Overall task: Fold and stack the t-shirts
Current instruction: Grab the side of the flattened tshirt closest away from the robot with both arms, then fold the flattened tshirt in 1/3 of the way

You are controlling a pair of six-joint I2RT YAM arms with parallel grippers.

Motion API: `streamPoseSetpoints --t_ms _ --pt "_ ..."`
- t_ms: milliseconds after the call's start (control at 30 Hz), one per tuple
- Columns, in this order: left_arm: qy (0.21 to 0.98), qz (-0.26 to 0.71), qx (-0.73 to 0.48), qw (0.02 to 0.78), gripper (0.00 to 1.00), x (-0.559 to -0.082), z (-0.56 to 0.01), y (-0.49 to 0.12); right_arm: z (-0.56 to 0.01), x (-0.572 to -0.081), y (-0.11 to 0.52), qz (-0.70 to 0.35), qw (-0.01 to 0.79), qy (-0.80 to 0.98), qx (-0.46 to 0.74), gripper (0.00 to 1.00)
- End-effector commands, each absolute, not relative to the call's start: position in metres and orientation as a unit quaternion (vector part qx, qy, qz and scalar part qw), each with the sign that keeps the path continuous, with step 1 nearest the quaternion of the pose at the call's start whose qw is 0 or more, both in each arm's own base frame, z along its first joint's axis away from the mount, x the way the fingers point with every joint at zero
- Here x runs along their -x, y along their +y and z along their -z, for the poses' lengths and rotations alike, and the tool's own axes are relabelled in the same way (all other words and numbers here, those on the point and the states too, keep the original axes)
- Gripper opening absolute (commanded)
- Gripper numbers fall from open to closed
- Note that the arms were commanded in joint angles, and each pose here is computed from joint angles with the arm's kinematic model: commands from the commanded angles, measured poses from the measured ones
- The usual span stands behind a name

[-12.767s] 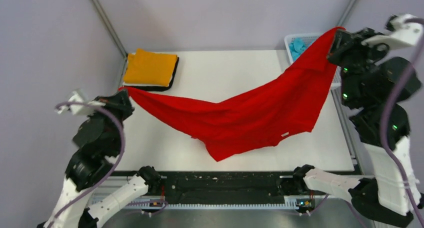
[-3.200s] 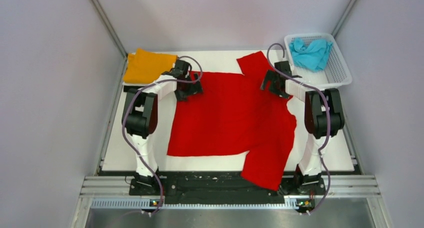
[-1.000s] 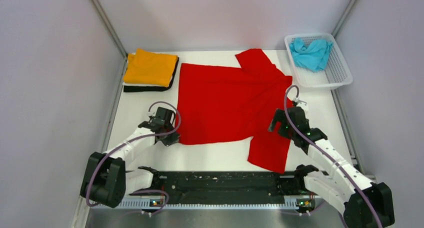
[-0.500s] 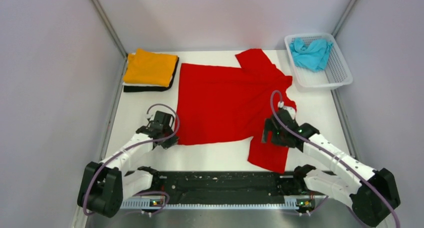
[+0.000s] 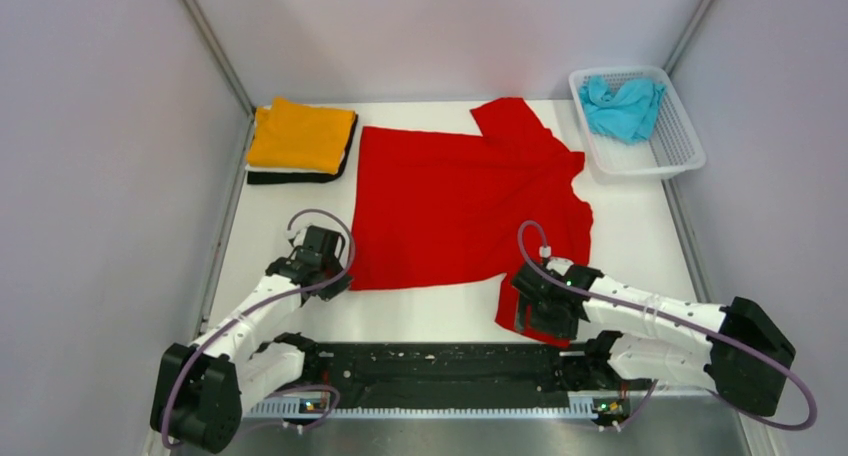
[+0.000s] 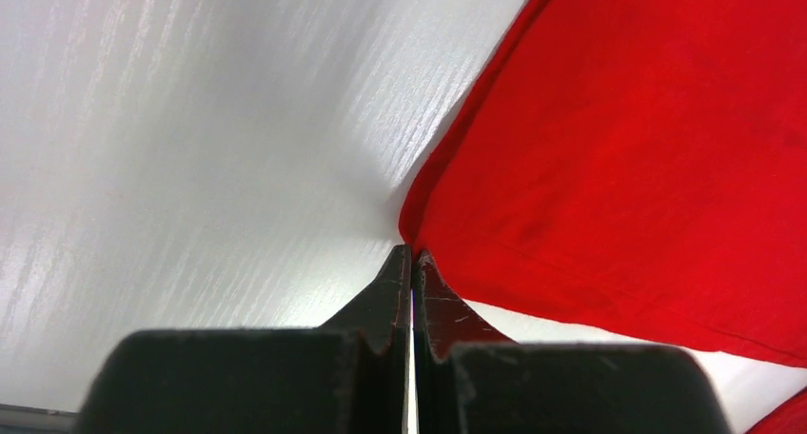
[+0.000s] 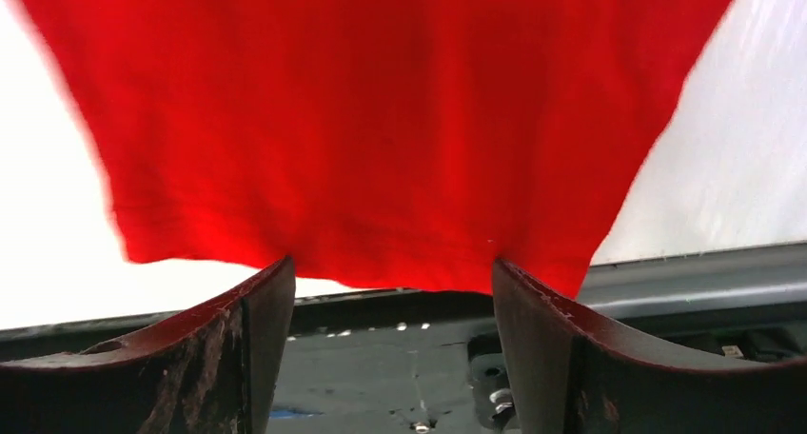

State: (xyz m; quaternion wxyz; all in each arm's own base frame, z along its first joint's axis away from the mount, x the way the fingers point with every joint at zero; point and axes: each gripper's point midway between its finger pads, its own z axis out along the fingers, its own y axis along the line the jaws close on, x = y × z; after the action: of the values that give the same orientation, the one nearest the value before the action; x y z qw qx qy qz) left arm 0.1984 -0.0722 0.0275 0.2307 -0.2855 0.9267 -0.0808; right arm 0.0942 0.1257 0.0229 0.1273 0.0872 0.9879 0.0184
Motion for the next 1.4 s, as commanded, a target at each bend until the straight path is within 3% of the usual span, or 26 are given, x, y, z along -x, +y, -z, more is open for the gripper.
streamPoseSetpoints --t_ms 0,133,300,467,933,1167,1367 --pt "0.927 0.062 0.285 0.237 0.00 -0.196 -0.029 -0.065 -0.006 -0.080 0.123 -0.015 0.104 0.985 -0.134 0.73" --pt "0.925 0.065 0.288 0.240 0.00 -0.198 -0.031 -0.065 -0.003 -0.086 0.117 0.000 0.121 0.983 -0.136 0.58" --pt "0.924 0.069 0.288 0.243 0.00 -0.200 -0.036 -0.067 0.005 -0.083 0.123 -0.015 0.111 0.986 -0.126 0.20" --pt "0.923 0.055 0.294 0.244 0.00 -0.193 -0.041 -0.060 -0.018 -0.080 0.126 -0.031 0.107 0.988 -0.111 0.00" --pt "0.906 0.081 0.329 0.252 0.00 -0.167 -0.055 -0.056 -0.062 -0.012 0.146 -0.087 -0.015 0.995 -0.033 0.00" --pt "0.893 0.098 0.335 0.285 0.00 -0.172 -0.066 -0.055 -0.068 -0.039 0.143 -0.081 0.057 0.994 -0.045 0.00" --pt "0.884 0.098 0.340 0.306 0.00 -0.191 -0.075 -0.056 -0.088 -0.106 0.149 -0.078 0.136 0.987 -0.028 0.00"
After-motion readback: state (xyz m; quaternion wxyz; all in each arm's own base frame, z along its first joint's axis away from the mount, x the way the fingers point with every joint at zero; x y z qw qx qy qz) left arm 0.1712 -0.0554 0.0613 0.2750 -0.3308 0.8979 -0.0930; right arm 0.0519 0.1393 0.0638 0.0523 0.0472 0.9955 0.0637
